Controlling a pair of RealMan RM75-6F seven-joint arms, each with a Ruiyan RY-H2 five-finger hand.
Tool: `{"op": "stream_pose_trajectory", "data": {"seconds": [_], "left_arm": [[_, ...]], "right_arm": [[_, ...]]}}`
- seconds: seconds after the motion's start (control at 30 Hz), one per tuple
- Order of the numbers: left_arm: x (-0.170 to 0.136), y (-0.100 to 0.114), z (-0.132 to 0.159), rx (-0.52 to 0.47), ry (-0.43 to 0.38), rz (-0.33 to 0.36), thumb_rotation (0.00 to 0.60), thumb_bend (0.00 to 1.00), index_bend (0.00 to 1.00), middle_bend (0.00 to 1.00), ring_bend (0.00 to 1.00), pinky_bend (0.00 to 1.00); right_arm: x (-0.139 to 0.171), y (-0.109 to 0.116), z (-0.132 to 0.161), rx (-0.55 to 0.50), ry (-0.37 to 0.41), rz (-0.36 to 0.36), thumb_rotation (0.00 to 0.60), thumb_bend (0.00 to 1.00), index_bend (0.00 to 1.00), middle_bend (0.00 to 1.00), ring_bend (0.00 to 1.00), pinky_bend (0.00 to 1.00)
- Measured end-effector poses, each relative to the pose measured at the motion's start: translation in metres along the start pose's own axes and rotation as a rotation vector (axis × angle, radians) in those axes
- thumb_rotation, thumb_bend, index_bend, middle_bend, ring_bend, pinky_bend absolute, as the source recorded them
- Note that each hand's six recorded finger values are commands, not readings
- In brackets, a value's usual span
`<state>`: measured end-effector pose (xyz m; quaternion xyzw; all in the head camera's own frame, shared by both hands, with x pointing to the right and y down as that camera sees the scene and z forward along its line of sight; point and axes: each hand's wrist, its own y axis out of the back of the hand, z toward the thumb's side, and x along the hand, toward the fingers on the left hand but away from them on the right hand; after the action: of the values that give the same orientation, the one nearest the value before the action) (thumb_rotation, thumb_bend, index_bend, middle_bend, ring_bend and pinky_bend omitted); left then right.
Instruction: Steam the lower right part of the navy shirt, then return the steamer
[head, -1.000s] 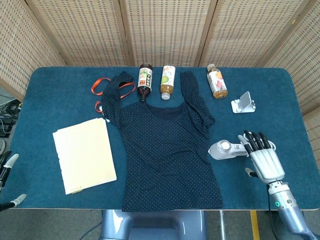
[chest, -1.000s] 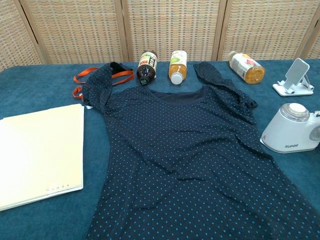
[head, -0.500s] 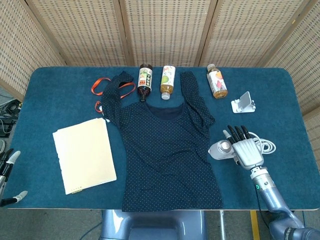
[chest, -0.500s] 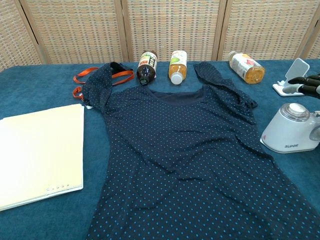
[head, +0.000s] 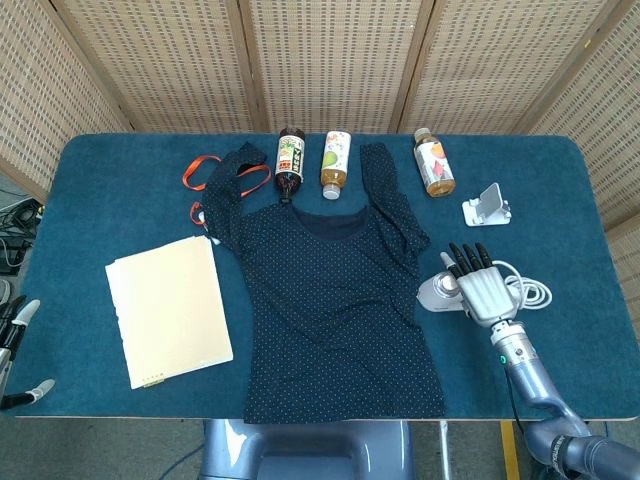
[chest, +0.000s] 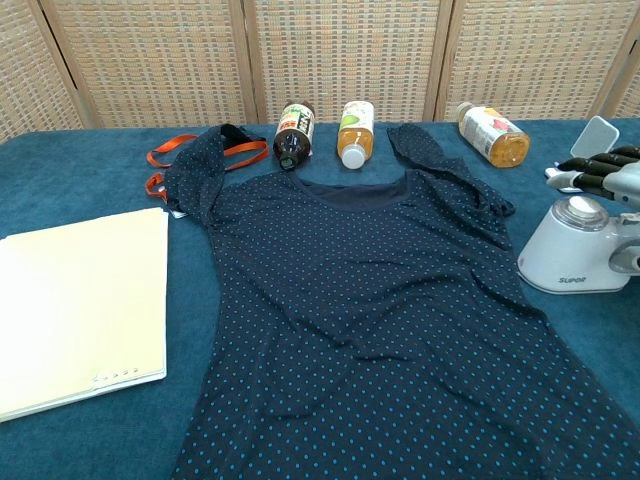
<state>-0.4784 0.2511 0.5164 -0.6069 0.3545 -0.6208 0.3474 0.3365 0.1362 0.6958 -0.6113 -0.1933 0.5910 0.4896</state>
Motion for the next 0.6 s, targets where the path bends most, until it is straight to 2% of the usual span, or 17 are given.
{"op": "stream_pose_trajectory", "data": {"seconds": [0.33,0.6], "left_arm": [[0.001,0.0,-0.002,-0.004,0.007,-0.004,0.6,0.0,0.0,0.0,0.0,0.0],[0.002,-0.001,-0.002,-0.003,0.003,-0.006,0.6,0.0,0.0,0.0,0.0,0.0]], "right_arm": [[-0.012,-0.007,-0.009,0.055,-0.033,-0.004,0.6,0.51,0.0,0.0,0.0,0.0],[-0.006,-0.008,-0.026,0.078,-0.067,0.0,0.6,0.51,0.0,0.0,0.0,0.0]]}}
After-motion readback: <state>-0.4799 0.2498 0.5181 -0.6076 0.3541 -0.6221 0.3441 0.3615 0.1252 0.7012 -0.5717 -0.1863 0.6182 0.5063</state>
